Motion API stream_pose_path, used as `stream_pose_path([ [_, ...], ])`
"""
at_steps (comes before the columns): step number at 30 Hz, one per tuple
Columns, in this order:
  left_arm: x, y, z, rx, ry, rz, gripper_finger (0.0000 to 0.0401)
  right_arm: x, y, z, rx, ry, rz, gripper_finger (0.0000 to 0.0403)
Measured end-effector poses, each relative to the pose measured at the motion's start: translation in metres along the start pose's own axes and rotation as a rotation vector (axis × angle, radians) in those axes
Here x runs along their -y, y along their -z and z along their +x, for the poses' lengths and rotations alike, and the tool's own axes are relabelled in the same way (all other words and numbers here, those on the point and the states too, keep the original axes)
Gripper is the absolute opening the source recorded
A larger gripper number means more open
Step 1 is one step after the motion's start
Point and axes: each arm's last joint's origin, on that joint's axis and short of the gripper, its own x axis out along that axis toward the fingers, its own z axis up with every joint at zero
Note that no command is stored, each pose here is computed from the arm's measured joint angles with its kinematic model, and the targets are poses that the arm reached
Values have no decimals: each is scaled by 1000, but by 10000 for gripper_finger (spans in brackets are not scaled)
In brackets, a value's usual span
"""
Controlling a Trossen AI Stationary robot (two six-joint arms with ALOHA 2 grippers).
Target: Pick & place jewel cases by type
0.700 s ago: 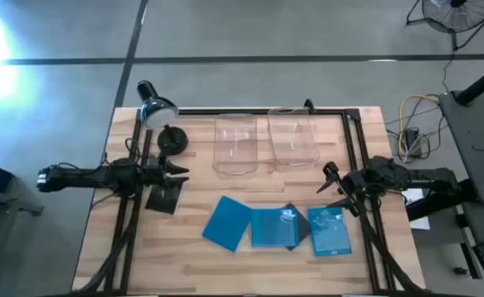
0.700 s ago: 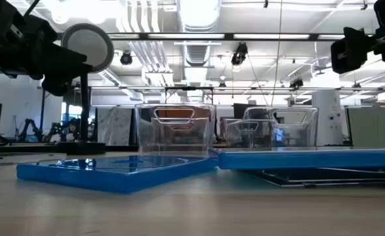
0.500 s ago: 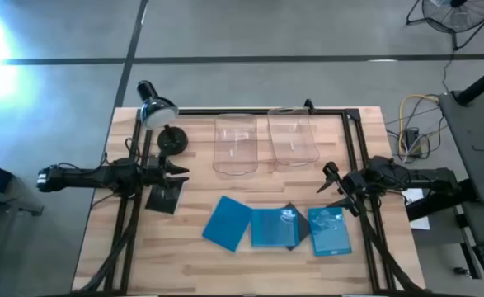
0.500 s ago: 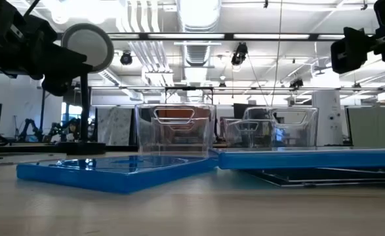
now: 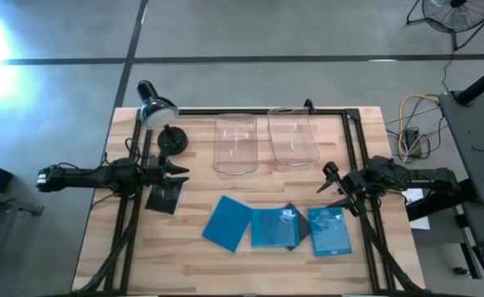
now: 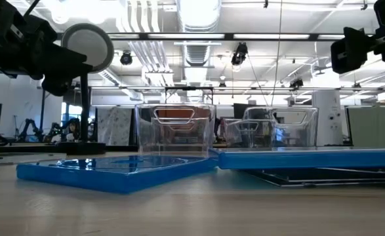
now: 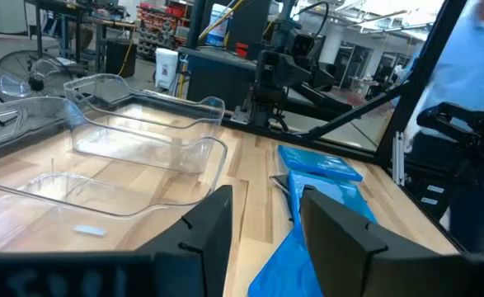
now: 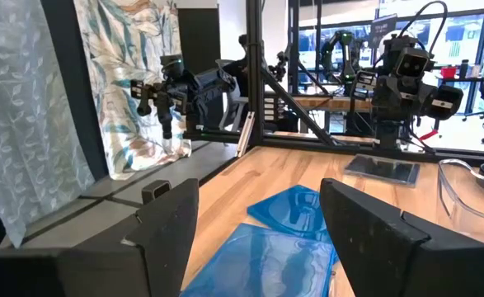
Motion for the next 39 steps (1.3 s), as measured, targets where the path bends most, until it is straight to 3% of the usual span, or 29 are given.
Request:
stream_pose_path([
  [19, 0, 0, 0, 0, 0, 0, 126, 0, 0, 0, 2, 8, -1, 247],
  [24, 0, 0, 0, 0, 0, 0, 126, 7, -1, -1, 30, 240, 12, 247],
  [26, 0, 0, 0, 0, 0, 0, 126, 8, -1, -1, 51, 282, 113, 247],
  [34, 0, 0, 0, 0, 0, 0, 126, 9, -1, -1, 167, 278, 828, 247],
  [36, 0, 0, 0, 0, 0, 0, 126, 10, -1, -2, 198, 291, 936, 247],
  [39, 0, 0, 0, 0, 0, 0, 126, 10, -1, -2, 227, 311, 1001, 247],
])
